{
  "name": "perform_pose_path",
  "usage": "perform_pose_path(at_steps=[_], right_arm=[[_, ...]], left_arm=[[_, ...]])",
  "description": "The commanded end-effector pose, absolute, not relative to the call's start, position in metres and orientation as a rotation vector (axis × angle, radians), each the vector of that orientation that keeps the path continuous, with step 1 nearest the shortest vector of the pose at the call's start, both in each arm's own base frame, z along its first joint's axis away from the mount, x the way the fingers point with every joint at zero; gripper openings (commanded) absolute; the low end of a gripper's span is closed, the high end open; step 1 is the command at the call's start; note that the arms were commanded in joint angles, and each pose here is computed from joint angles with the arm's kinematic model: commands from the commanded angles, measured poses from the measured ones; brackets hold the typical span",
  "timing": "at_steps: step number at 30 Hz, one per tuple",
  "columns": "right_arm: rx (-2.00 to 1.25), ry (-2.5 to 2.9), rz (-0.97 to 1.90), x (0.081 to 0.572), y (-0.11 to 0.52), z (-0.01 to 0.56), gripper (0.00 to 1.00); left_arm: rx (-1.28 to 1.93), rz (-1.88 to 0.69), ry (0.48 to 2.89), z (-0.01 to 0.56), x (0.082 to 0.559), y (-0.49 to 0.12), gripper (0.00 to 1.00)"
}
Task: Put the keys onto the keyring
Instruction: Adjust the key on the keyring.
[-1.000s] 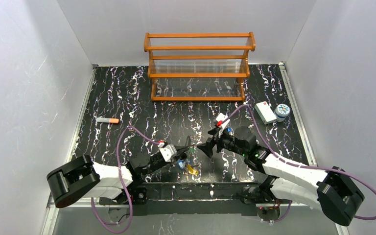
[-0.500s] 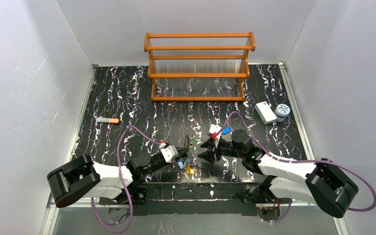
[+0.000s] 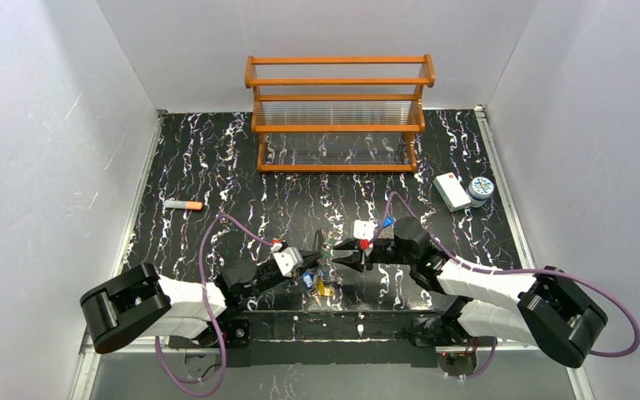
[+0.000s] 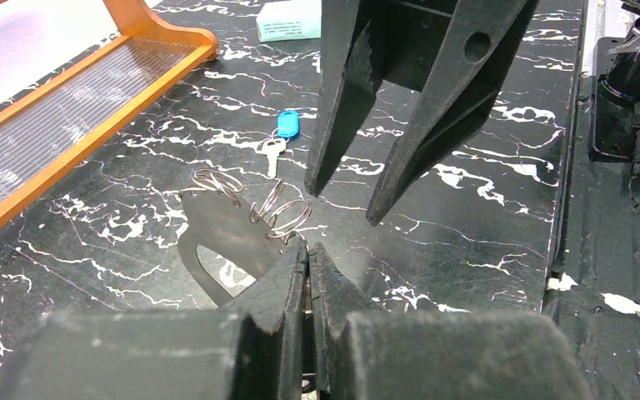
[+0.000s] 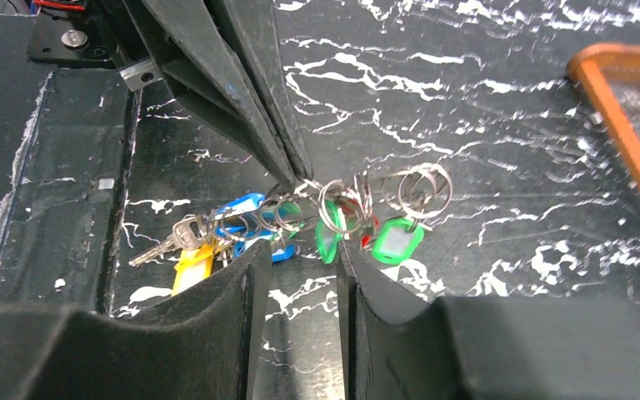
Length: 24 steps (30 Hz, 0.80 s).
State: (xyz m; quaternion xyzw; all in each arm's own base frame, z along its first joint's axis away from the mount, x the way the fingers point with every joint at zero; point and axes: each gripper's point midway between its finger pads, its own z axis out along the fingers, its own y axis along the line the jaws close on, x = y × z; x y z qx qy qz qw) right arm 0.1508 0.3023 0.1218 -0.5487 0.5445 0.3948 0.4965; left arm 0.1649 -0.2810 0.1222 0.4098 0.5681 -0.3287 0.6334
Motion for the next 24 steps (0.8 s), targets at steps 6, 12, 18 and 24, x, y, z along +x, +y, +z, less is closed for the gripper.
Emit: perform_pose_path(at_steps=[6, 12, 18, 24], right_arm=[[-1.422, 1.066, 0.804, 0.16, 0.316, 0.163, 0.43], [-1.463, 1.061, 0.788, 0.158, 0.322, 0.156, 0.42], [-1.456, 1.063, 0.741, 0.165, 0.326, 0.155, 0.41], [-1.419, 1.054, 0.688, 0.173, 0.327, 0.164, 0.43]], left_arm=[[0.949, -0.761, 1.325, 0.118, 0.163, -0.283, 0.0], [0.949, -0.761, 1.327, 0.118, 0.163, -0.283, 0.0], [0.947, -0.763, 1.326, 0.118, 0.164, -0.284, 0.0], [0.943, -0.768, 1.324, 0.119, 0.163, -0.284, 0.0]])
